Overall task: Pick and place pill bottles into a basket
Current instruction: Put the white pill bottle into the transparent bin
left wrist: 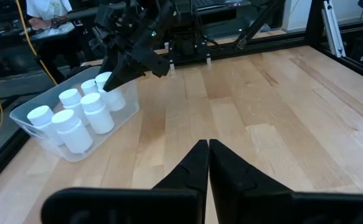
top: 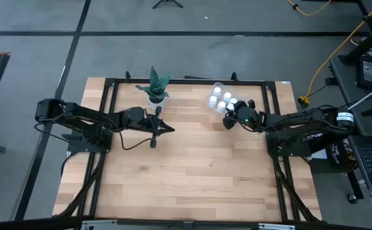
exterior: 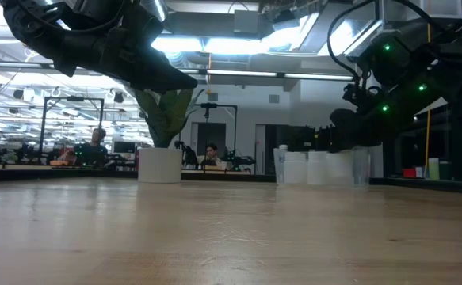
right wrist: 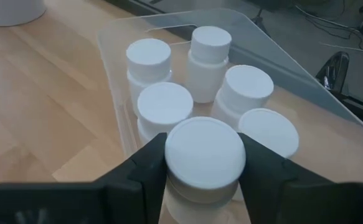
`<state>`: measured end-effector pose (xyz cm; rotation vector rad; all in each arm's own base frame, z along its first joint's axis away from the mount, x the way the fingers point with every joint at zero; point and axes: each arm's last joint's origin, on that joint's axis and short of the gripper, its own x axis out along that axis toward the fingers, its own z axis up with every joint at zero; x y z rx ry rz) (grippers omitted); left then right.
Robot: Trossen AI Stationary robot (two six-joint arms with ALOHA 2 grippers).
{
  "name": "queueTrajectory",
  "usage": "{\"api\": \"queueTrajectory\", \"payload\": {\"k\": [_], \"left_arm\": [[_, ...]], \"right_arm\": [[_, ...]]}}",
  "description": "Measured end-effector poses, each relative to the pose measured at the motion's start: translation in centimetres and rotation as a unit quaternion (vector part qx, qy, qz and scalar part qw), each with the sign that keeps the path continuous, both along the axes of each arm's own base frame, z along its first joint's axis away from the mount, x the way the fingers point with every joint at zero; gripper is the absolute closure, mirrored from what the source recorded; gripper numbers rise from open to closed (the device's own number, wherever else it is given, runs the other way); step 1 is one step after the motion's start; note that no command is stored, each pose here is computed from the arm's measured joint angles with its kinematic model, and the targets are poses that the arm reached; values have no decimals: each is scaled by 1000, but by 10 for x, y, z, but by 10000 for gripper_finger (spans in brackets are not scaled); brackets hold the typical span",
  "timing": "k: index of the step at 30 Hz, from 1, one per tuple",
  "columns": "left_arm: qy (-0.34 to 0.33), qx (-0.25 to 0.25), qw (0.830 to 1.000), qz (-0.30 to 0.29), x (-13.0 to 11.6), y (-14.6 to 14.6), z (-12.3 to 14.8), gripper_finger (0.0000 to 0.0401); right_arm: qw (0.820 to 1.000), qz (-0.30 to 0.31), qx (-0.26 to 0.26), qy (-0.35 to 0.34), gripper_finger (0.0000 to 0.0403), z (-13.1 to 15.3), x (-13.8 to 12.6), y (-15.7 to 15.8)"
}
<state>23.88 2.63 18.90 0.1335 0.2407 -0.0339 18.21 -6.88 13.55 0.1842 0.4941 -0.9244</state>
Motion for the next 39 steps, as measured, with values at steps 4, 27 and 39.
{"api": "queueTrajectory", "payload": {"k": [4, 27, 39], "left_arm": [[0, 0, 1000, 0, 0, 0, 0, 397], [0, 0, 1000, 0, 0, 0, 0, 389], [0, 0, 1000, 0, 0, 0, 0, 397]], "right_arm": [[1000, 0, 0, 0, 228, 0, 0, 0], [1000, -4, 6, -11, 216, 5, 4, -1], [999, -8, 30, -22, 216, 3, 4, 0]]}}
